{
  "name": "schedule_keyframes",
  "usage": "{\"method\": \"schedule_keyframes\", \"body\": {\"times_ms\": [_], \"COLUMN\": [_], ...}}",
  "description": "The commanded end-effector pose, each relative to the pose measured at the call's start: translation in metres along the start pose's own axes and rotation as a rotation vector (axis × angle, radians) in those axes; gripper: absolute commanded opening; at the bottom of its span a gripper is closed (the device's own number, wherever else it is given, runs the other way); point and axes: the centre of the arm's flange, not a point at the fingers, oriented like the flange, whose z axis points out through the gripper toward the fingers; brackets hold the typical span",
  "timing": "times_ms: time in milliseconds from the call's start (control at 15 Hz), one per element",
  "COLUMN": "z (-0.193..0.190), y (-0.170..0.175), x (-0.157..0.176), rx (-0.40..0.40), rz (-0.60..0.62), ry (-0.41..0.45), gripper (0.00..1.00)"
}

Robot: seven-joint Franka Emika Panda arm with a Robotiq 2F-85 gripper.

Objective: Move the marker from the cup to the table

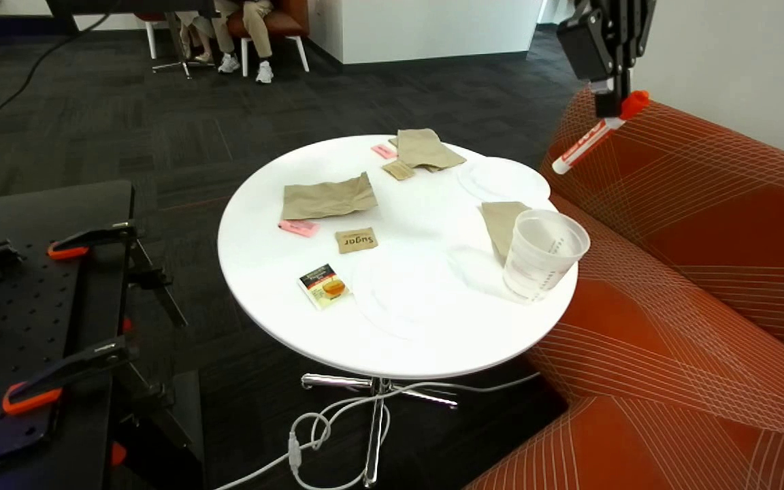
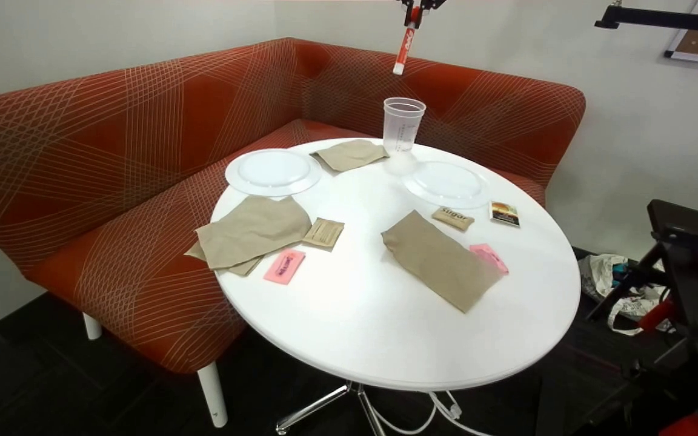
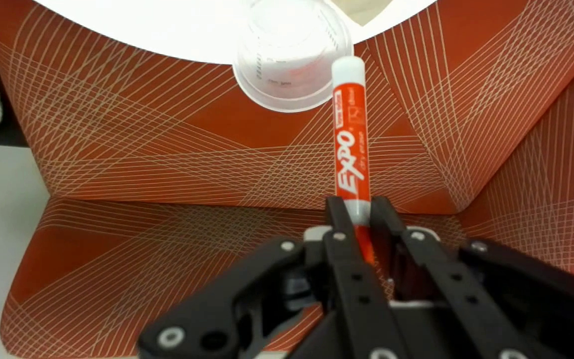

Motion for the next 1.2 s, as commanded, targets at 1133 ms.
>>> {"method": "schedule_keyframes", "body": {"times_ms": [1133], "z": [-0.01], "y": [-0.001], "x": [-0.191], "rx": [0.02], "rz": [-0.402], "ry": [-0.401], "gripper": [0.04]}}
